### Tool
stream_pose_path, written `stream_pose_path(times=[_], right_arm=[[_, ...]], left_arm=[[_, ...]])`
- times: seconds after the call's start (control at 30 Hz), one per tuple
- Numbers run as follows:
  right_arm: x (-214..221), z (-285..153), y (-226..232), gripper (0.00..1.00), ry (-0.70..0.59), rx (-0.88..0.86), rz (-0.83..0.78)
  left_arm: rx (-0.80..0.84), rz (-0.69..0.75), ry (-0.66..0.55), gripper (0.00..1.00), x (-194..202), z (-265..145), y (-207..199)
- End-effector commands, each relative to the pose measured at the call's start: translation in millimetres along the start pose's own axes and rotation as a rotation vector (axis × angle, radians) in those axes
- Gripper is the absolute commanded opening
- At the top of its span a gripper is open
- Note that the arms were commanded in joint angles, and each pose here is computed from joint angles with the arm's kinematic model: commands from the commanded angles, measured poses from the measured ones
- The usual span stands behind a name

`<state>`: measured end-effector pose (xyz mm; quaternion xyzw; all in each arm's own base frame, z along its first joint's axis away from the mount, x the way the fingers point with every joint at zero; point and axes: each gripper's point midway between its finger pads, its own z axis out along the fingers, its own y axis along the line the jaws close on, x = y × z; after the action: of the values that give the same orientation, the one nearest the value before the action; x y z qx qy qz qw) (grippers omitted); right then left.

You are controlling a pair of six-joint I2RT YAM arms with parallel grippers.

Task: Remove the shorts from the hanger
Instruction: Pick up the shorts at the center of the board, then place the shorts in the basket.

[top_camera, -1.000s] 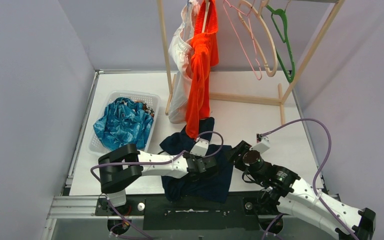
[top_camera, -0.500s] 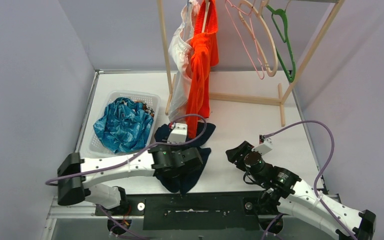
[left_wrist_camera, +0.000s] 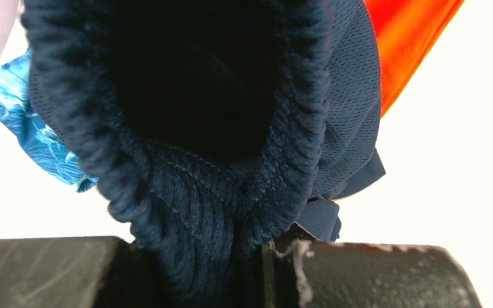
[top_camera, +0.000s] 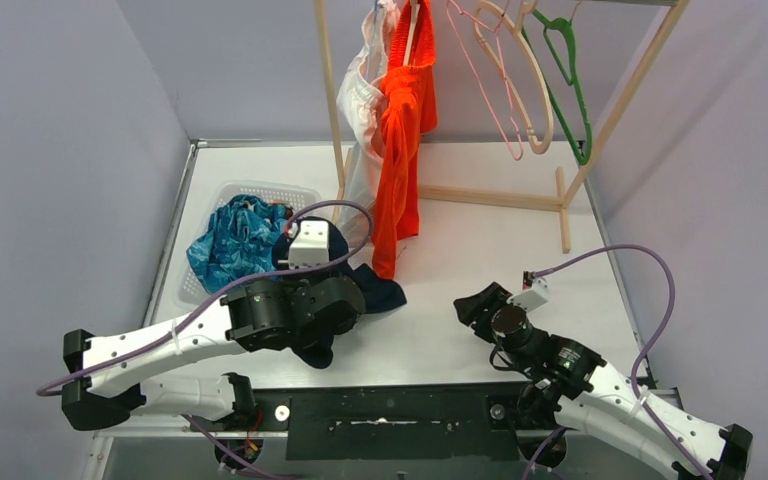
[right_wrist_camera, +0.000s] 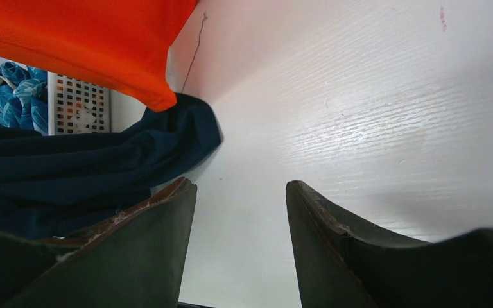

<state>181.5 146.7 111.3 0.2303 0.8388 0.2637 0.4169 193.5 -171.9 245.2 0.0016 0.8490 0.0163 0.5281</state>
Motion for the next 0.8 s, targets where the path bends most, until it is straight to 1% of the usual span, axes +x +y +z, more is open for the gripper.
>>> stream_pose_path(times=[0.0, 0.13, 0.27, 0.4, 0.57, 0.67, 0.77], right_arm=[[-11.2, 1.1, 5.4, 0.55, -0.057, -0.016, 0.031], [-9.8, 1.3, 4.5, 0.55, -0.052, -0.014, 0.034], [-9.2, 0.6, 3.1, 0.55, -0.048, -0.008, 0.033], [-9.6, 0.3, 2.8, 0.55, -0.050, -0.010, 0.036], [-10.0, 1.0, 9.7, 0.55, -0.049, -0.036, 0.020], [-9.8, 1.8, 10.9, 0.56, -0.046, -0.032, 0.009], [-9.1, 2.5, 13.3, 0.56, -0.040, -0.034, 0.002]], left_arm=[[-0.040, -0.074, -0.120, 0.00, -54.2, -10.0, 21.3], [-0.084, -0.078, -0.136, 0.00, -81.4, -1.1, 39.0], [-0.168, -0.120, -0.173, 0.00, -119.0, 4.4, 74.2], [-0.241, -0.157, -0.236, 0.00, -163.4, -3.1, 110.8], [-0.383, -0.177, -0.348, 0.00, -214.1, -26.1, 150.1], [-0.488, -0.149, -0.370, 0.00, -225.0, -33.7, 165.9], [-0.564, -0.141, -0.378, 0.00, -224.3, -36.7, 177.4]])
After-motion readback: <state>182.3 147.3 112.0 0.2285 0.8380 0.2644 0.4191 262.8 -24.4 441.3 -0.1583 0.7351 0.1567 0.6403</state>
